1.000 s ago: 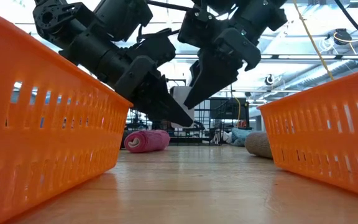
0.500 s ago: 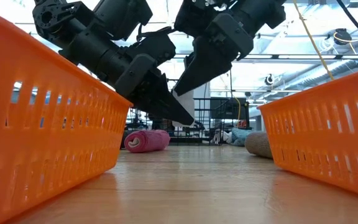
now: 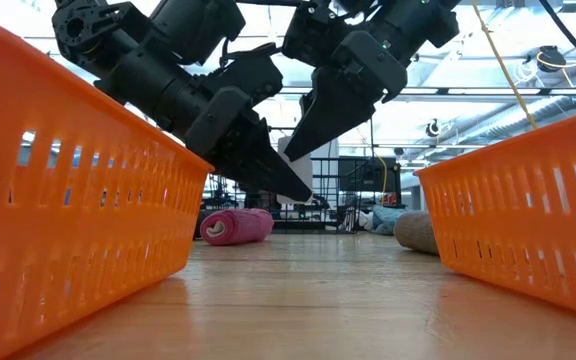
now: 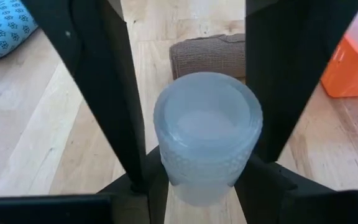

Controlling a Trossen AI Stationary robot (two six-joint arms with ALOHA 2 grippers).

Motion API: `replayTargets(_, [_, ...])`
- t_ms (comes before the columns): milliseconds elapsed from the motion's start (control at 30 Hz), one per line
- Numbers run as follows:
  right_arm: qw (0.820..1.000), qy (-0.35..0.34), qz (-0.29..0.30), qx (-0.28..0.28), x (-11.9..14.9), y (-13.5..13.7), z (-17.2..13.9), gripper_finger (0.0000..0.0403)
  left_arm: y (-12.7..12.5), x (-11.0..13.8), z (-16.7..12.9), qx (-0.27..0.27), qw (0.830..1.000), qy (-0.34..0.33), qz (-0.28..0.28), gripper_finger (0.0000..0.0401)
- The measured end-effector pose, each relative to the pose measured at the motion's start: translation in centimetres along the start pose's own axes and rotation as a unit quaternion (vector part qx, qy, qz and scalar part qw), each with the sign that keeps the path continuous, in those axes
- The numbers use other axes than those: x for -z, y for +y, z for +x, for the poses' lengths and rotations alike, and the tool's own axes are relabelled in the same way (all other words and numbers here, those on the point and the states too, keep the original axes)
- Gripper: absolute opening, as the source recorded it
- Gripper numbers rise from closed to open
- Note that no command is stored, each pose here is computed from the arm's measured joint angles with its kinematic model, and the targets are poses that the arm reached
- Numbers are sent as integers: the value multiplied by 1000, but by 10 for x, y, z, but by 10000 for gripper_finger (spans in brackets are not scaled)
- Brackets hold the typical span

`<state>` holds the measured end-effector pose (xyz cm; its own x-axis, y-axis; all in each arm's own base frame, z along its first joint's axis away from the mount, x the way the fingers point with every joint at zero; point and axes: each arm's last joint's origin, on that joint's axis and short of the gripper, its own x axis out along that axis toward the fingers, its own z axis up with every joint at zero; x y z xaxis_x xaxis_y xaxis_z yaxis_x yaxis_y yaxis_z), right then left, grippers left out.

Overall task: Pick & Place Medicine items
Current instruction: Put the transparent pill bottle into the right orange basket

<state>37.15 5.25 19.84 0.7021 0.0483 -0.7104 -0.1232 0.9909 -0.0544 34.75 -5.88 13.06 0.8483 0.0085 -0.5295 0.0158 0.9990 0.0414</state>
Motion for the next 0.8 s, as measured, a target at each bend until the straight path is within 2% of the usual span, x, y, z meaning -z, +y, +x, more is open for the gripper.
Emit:
replayTargets(167, [1000, 0, 0, 0, 0, 0, 0, 158, 0, 0, 0, -1, 1000, 1, 1, 166])
replayTargets(433, [1000, 3, 0, -2, 0, 0, 0, 130, 0, 0, 0, -2, 1000, 1, 2, 160])
replayTargets(800, [1000, -4, 10, -12, -10, 11, -47, 129, -1, -7, 0, 8, 999, -35, -33, 236])
